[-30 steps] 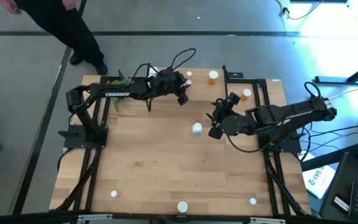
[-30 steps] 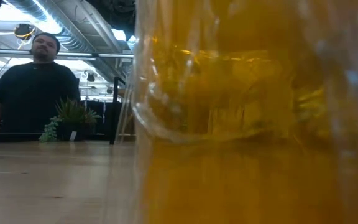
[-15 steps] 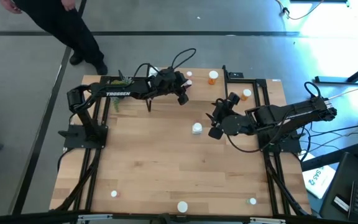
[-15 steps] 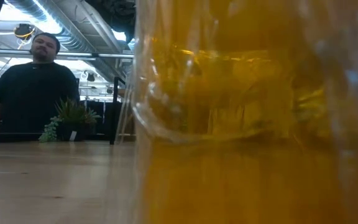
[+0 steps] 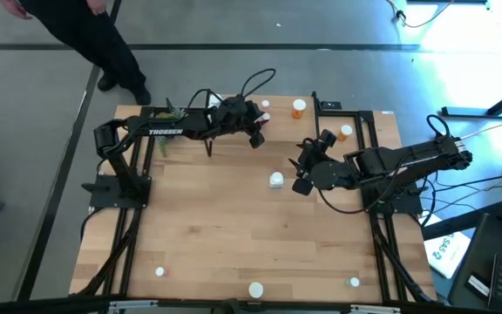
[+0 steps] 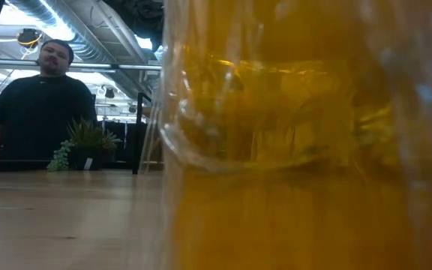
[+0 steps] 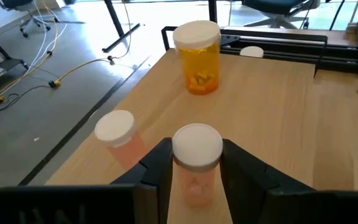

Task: Pick and place medicine bottles onto shelf by color
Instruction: Put the right pink pill bottle on the shelf aligned with the other pink pill bottle

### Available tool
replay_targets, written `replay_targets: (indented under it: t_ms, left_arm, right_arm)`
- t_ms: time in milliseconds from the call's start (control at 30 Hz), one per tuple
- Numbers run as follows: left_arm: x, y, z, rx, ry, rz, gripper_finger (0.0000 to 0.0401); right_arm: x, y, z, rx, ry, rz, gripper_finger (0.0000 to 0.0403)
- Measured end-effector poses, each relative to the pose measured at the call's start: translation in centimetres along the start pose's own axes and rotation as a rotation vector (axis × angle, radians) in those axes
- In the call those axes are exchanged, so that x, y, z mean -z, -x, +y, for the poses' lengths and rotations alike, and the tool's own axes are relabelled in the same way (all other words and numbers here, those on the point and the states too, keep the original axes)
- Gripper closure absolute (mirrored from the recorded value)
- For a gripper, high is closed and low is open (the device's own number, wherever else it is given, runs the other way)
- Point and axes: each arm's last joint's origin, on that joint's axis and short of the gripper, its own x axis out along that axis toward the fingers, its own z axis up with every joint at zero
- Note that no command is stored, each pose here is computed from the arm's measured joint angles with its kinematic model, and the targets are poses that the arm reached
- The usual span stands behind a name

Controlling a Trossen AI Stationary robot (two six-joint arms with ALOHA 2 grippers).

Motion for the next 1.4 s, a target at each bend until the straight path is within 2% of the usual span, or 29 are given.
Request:
replay_targets:
  t_ms: [733,1067,1400]
  left_arm:
    - [0.01,0.00,0.02,-0.001,-0.009,0.000,0.0295]
    - [0.01,0.00,0.08,-0.023,-0.010,0.003,0.0248]
    - [-0.02,0.00,0.09,-0.024,-0.014,-0.001,0.0244]
  right_arm:
    - [0.00,0.00,0.00,0.000,0.000,0.000,0.0183]
    - [0.00,0.00,0.00,0.000,0.000,0.000,0.0183]
    - [0.00,0.00,0.00,0.000,0.000,0.000,0.0183]
